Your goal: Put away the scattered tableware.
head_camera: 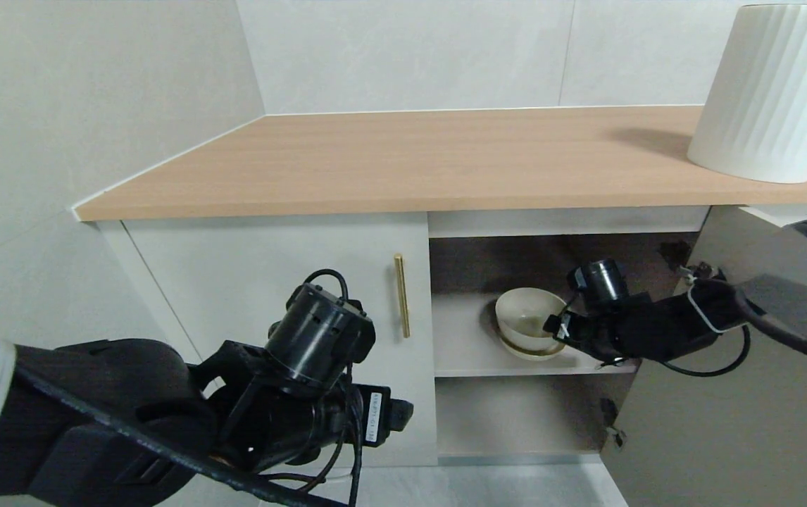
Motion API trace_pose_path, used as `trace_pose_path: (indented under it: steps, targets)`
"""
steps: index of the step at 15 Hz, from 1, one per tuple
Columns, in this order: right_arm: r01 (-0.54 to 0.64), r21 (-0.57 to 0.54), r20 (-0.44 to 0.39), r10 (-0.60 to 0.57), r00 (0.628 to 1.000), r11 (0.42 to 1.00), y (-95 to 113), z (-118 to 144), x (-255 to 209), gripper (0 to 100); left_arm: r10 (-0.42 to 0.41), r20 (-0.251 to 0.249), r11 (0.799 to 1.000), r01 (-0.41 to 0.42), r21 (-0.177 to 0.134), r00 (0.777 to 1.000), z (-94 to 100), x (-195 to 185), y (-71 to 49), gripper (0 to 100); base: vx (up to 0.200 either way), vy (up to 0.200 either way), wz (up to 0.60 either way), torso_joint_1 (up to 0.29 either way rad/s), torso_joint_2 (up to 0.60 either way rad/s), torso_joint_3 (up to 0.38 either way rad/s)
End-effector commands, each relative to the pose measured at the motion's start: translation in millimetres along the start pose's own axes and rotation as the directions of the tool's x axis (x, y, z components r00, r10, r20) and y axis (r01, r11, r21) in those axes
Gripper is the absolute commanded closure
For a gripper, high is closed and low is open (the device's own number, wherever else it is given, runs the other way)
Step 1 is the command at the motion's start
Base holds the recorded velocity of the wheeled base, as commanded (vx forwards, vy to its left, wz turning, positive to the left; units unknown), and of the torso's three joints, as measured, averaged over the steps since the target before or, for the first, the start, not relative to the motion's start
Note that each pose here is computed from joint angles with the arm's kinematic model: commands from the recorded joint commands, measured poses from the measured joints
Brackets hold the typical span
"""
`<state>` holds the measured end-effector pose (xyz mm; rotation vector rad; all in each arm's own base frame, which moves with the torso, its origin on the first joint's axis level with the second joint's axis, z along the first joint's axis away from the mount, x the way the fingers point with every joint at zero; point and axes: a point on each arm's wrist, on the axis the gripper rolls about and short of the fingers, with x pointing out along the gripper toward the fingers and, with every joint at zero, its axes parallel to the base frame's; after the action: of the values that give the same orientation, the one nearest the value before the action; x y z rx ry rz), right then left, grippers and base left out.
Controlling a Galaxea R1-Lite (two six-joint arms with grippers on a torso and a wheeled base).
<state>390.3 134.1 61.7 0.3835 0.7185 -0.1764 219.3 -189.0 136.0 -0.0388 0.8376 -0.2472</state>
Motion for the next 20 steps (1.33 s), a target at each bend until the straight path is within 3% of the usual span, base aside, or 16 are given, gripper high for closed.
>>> trace_pose_path:
  steps: [1, 3, 4, 5, 6, 7, 9, 10, 12, 17, 20]
  targets:
    - [-0.124, -0.12, -0.041, 0.119, 0.992, 0.985, -7, 0, -77, 0, -0.008, 0.084, 0.999, 0.012, -0.049, 0.996, 9.4, -31, 17.0, 0, 0.0, 0.0, 0.0, 0.0, 0.0, 0.0]
    - [-0.219, -0.229, -0.054, 0.212, 0.976, 0.949, -19, -6, -129, 0, -0.025, 0.15, 0.997, 0.036, -0.072, 0.988, 7.7, -66, 31.7, 0, 0.0, 0.0, 0.0, 0.0, 0.0, 0.0]
    - [-0.219, -0.229, -0.054, 0.212, 0.976, 0.949, -19, -6, -129, 0, -0.025, 0.15, 0.997, 0.036, -0.072, 0.988, 7.7, -66, 31.7, 0, 0.0, 0.0, 0.0, 0.0, 0.0, 0.0]
    - [-0.267, -0.278, -0.064, 0.26, 0.964, 0.923, -26, -15, -171, 0, -0.04, 0.177, 0.995, 0.055, -0.079, 0.983, 3.5, -93, 41.0, 0, 0.0, 0.0, 0.0, 0.0, 0.0, 0.0]
    - [-0.279, -0.286, -0.072, 0.27, 0.96, 0.917, -29, -16, -185, 0, -0.039, 0.169, 0.995, 0.054, -0.083, 0.985, -0.5, -98, 45.8, 0, 0.0, 0.0, 0.0, 0.0, 0.0, 0.0]
    - [-0.297, -0.305, -0.096, 0.281, 0.955, 0.905, -33, -19, -210, 0, -0.014, 0.164, 0.993, 0.033, -0.113, 0.986, -5.2, -98, 58.5, 0, 0.0, 0.0, 0.0, 0.0, 0.0, 0.0]
    - [-0.317, -0.321, -0.111, 0.297, 0.948, 0.893, -42, -21, -239, 0, -0.002, 0.177, 0.988, 0.03, -0.152, 0.984, -7.7, -104, 70.5, 0, 0.0, 0.0, 0.0, 0.0, 0.0, 0.0]
    - [-0.327, -0.335, -0.126, 0.302, 0.945, 0.884, -48, -24, -254, 0, 0.005, 0.211, 0.984, 0.033, -0.175, 0.977, -7.7, -114, 77.2, 0, 0.0, 0.0, 0.0, 0.0, 0.0, 0.0]
    - [-0.339, -0.353, -0.138, 0.31, 0.941, 0.872, -52, -28, -266, 0, -0.001, 0.244, 0.983, 0.046, -0.179, 0.97, -6.9, -122, 78.7, 0, 0.0, 0.0, 0.0, 0.0, 0.0, 0.0]
    - [-0.34, -0.369, -0.17, 0.296, 0.94, 0.865, -48, -34, -260, 0, 0.015, 0.195, 0.985, 0.02, -0.174, 0.981, -6.8, -108, 76.3, 0, 0.0, 0.0, 0.0, 0.0, 0.0, 0.0]
    - [-0.34, -0.369, -0.166, 0.299, 0.94, 0.865, -49, -34, -261, 0, 0.013, 0.191, 0.985, 0.02, -0.172, 0.982, -7.3, -107, 76.0, 0, 0.0, 0.0, 0.0, 0.0, 0.0, 0.0]
